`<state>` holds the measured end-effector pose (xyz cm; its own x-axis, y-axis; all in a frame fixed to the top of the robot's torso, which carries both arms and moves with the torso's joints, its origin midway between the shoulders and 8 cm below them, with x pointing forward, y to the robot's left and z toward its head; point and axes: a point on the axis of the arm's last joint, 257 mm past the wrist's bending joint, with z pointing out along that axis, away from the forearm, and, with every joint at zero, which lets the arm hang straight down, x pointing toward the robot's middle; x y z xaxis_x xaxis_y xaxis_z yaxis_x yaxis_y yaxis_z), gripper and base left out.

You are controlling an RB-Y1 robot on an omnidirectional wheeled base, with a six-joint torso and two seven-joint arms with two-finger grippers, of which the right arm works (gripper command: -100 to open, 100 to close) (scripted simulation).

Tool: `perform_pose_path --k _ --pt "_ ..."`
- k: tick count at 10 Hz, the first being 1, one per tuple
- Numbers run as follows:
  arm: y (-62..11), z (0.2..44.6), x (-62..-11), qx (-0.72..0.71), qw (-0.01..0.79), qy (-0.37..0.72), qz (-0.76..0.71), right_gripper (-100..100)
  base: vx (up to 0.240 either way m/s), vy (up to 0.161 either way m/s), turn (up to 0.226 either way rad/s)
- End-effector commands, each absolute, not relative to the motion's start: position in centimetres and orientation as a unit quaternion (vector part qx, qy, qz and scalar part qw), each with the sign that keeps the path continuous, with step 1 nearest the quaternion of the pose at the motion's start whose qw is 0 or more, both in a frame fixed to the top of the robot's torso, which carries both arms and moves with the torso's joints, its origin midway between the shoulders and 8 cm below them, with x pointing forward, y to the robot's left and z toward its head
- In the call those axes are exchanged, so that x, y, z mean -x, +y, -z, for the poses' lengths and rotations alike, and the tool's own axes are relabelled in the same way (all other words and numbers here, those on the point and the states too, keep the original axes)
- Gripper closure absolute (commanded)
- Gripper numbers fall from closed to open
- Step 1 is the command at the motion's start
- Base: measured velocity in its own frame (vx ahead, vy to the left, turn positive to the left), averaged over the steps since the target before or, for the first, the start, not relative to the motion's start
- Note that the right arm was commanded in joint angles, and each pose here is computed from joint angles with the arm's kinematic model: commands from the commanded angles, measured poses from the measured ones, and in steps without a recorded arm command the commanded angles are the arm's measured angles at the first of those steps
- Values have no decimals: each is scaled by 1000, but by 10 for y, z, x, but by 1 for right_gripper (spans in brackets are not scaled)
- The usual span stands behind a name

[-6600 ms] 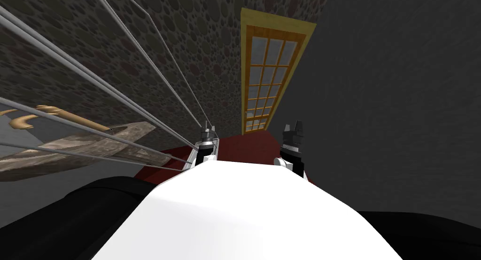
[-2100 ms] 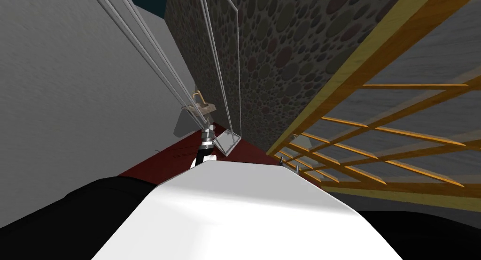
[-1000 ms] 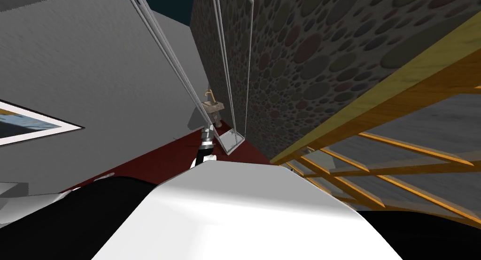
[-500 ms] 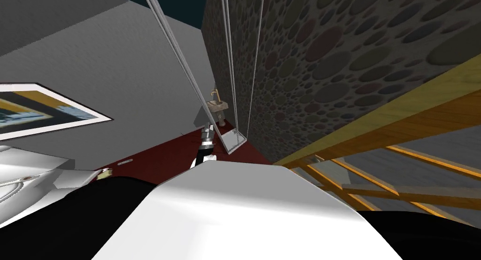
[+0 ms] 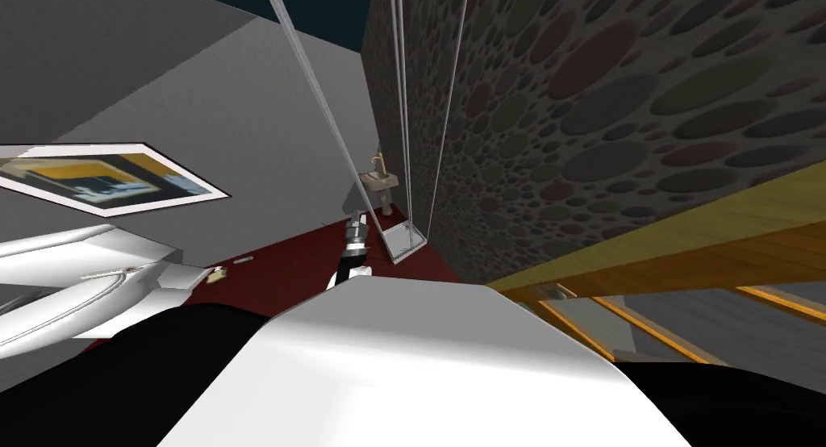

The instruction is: Pull the door open

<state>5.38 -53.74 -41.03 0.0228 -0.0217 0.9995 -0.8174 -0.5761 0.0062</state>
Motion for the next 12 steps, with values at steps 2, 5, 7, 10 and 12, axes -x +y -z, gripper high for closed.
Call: perform_pose_path --k 2,5,7,10,12 --pt "-551 406 -35 -628 334 -339 -616 -100 19 -73 238" --pt "-559 404 -25 -623 341 -342 -616 -100 23 -50 146" --pt "-568 405 -37 -628 328 -332 -623 -100 86 -46 -172" --pt "-582 405 -58 -637 308 -315 -633 -100 121 -78 -166" --pt "-590 405 -69 -642 299 -305 -637 -100 149 -70 -159"
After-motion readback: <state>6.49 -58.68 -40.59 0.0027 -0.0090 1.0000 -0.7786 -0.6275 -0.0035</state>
